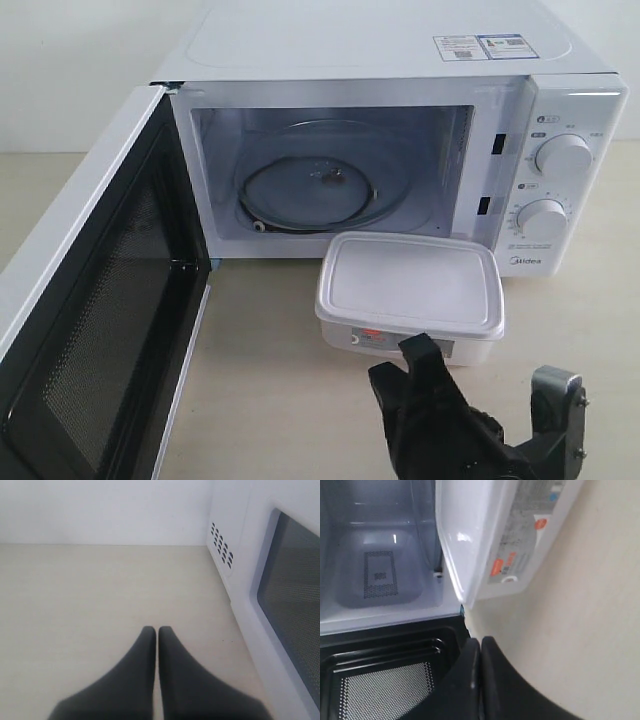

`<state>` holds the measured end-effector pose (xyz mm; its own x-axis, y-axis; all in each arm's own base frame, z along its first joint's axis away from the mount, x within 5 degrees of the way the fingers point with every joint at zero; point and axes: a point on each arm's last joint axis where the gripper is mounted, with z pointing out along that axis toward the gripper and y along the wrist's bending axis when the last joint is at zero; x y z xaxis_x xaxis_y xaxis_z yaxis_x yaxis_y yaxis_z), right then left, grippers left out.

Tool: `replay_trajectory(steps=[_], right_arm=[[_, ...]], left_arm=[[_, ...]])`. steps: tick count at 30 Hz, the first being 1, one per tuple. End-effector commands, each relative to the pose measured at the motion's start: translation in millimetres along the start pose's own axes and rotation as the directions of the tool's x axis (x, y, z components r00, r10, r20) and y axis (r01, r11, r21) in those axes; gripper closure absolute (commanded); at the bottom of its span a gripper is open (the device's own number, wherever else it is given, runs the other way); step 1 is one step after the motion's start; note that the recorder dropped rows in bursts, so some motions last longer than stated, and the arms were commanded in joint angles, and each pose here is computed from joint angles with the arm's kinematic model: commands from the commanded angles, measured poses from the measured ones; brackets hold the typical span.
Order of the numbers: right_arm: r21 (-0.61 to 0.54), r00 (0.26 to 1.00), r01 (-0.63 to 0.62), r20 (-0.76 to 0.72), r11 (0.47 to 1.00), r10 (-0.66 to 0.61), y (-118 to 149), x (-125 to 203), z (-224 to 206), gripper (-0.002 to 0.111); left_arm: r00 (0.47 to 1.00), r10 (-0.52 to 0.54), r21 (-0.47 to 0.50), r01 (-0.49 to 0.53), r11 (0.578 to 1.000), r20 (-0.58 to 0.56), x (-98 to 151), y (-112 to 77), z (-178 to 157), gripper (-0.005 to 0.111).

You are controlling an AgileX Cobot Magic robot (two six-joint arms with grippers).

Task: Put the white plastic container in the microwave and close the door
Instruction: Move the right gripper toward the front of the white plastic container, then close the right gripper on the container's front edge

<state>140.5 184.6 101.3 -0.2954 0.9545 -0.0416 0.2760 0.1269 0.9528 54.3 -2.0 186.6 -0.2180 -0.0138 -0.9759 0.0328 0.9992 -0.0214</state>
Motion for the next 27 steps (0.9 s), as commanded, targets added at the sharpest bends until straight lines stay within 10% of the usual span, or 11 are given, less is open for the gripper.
replay_trajectory(steps=[1,9,15,27], right_arm=[[-0.006,0.999,0.004,0.044,1.000,-0.004,4.8,-4.2,-2.0,0.109],[0.000,0.987,-0.028,0.159,1.000,0.028,5.7,-13.4,-1.8,0.107],[-0.020,0.988,0.017,0.152,1.000,-0.014,14.3,-1.1,5.7,0.072],[0.035,0.970,-0.081,0.233,0.996,0.071,11.1,-19.2,17.0,0.071]], left_arm=[[1.000,-0.007,0.004,0.007,1.000,0.002,0.9,-0.3,0.2,0.102],[1.000,-0.007,0.004,0.007,1.000,0.002,0.9,-0.3,0.2,0.102],[1.000,-0.007,0.004,0.007,1.000,0.002,0.9,-0.3,0.2,0.102],[1.000,-0.007,0.004,0.007,1.000,0.002,0.9,-0.3,0.2,0.102]])
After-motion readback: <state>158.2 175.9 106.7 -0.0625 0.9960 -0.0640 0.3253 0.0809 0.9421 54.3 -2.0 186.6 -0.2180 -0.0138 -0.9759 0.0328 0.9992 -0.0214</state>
